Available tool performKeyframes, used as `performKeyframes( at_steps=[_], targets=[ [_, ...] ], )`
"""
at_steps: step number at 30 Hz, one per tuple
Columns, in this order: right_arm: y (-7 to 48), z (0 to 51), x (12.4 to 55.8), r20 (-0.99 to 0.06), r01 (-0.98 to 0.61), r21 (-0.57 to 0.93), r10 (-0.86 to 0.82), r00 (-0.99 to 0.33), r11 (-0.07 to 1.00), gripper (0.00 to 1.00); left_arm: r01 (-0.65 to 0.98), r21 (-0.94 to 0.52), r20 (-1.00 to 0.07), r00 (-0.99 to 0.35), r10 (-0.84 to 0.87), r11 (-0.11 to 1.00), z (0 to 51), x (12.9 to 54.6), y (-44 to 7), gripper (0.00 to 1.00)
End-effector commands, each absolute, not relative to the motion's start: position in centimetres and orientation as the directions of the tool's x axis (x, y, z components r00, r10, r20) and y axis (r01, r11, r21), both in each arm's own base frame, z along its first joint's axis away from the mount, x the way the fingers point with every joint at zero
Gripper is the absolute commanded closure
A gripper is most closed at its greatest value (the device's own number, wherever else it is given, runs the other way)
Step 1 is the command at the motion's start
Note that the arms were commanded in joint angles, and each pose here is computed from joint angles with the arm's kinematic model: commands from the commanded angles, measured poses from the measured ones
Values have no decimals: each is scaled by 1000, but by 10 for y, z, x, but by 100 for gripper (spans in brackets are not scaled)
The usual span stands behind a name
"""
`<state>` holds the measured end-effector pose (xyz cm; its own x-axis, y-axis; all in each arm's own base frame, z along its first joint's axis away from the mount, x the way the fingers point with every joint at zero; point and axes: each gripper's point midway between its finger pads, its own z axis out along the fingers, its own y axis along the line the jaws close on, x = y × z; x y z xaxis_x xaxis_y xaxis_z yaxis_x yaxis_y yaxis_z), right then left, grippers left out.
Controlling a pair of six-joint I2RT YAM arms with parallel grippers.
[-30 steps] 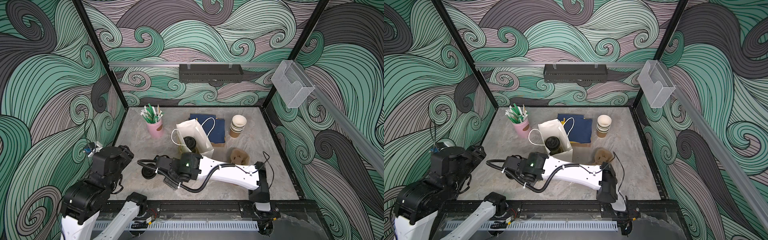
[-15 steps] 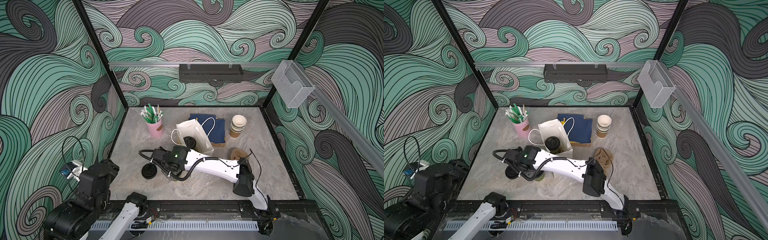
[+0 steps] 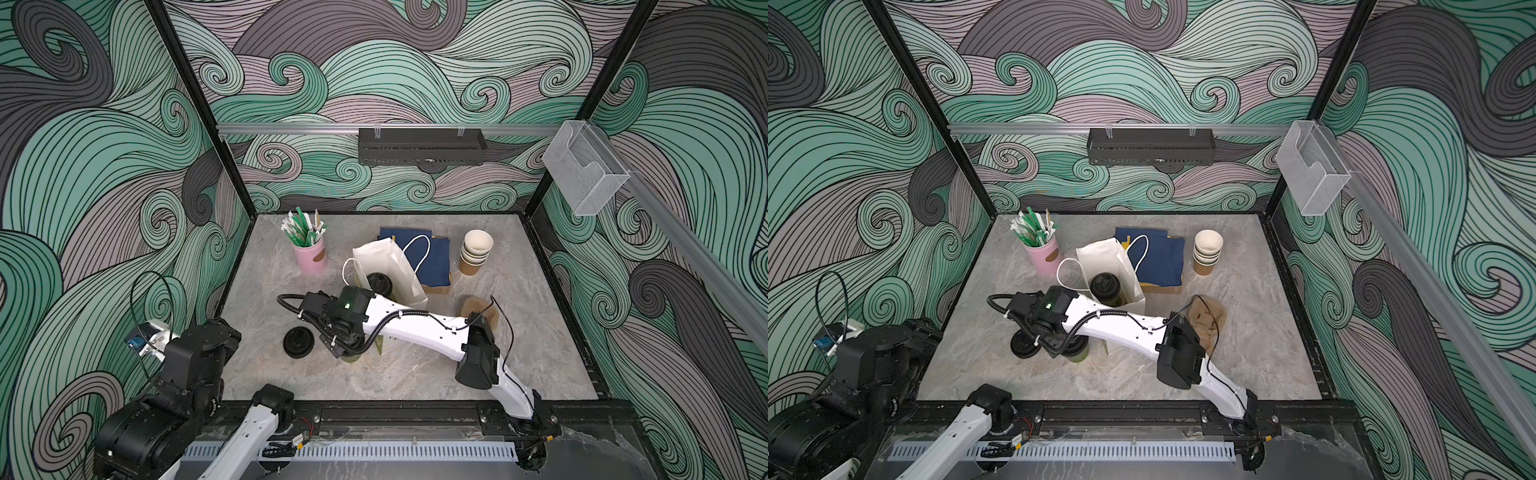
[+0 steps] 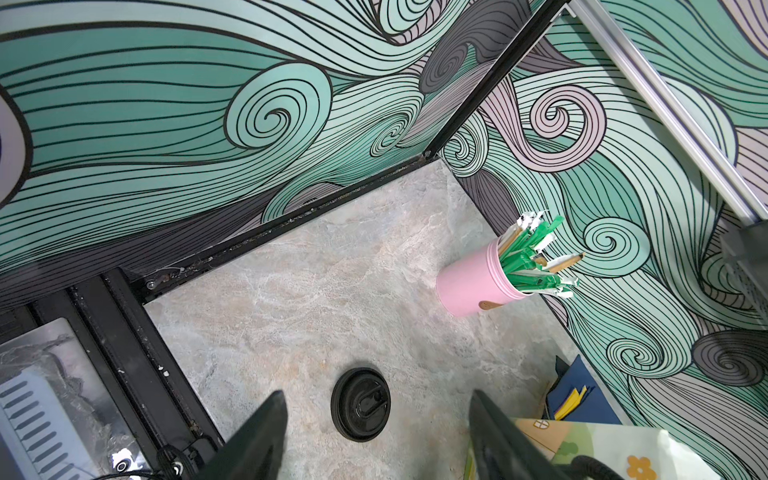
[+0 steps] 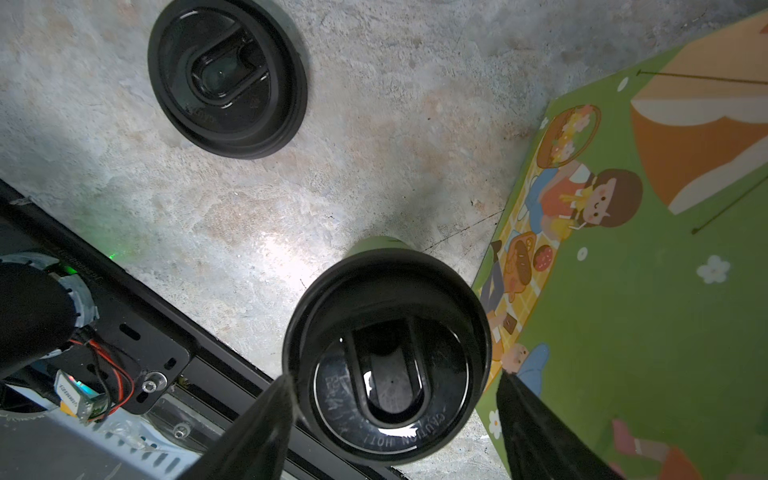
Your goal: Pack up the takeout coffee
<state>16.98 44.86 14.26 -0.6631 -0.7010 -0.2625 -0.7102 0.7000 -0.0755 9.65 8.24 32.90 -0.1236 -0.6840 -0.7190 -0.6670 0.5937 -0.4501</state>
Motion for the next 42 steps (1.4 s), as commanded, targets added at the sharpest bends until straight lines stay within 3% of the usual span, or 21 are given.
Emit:
performKeyframes(
  at_steps=[1, 42],
  targets=[
    [447, 136, 169, -231, -699, -66, -692, -684, 712, 23, -660, -443, -721, -139, -679, 606, 328, 99, 80, 29],
    [439, 121, 167, -180, -707, -101, -712, -679, 700, 26, -649, -447, -721, -146, -678, 616, 329, 105, 77, 30]
  ],
)
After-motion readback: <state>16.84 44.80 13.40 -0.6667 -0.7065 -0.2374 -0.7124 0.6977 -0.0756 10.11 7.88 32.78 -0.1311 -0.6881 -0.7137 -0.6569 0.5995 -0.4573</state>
